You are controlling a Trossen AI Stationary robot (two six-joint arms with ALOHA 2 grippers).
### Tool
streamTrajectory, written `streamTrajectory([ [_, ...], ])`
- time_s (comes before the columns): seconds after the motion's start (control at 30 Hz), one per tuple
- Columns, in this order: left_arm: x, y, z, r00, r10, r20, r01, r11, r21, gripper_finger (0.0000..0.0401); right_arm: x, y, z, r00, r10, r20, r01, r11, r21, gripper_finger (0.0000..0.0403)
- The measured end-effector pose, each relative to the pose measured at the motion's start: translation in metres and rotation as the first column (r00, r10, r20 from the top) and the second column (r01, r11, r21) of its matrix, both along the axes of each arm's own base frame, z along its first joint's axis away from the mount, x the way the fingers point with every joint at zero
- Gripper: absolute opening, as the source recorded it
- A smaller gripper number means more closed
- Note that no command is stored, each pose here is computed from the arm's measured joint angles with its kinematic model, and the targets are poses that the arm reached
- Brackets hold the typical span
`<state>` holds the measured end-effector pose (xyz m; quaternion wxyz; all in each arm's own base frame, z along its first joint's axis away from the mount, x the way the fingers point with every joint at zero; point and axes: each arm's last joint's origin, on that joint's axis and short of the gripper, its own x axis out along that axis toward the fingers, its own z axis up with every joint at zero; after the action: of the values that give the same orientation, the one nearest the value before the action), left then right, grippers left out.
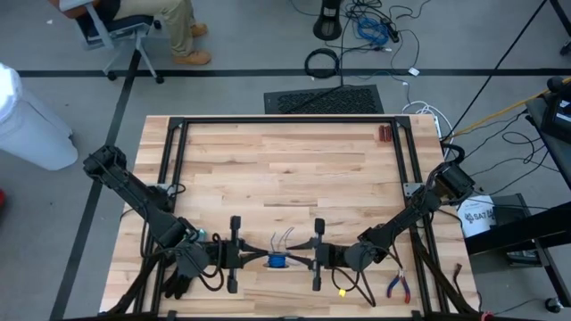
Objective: Coil cords
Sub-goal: Uncoil the blue wire from the spool
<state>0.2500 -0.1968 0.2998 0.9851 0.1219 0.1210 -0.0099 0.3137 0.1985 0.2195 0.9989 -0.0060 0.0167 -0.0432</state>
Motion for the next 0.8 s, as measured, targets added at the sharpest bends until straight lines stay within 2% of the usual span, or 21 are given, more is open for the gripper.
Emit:
streamTrajectory([
  [0.17, 0.0, 0.0, 0.0, 1.0, 0.0, 0.0, 0.0, 1.0, 0.0, 0.0002, 0.0, 0.0, 0.0, 1.0, 0.0, -0.004, 0.0, 1.0, -0.002, 0.0006],
  [0.63, 0.0, 0.0, 0.0, 1.0, 0.0, -0.002, 0.0, 1.0, 0.002, 0.0002, -0.007, 0.009, -0.003, 0.999, 0.025, -0.022, -0.025, 1.0, 0.005, 0.0001],
  [0.8, -0.002, 0.001, -0.006, 0.999, 0.002, -0.051, 0.001, 0.999, 0.046, 0.0002, -0.013, 0.017, 0.001, 1.0, 0.024, 0.002, -0.024, 0.999, 0.023, 0.0001],
])
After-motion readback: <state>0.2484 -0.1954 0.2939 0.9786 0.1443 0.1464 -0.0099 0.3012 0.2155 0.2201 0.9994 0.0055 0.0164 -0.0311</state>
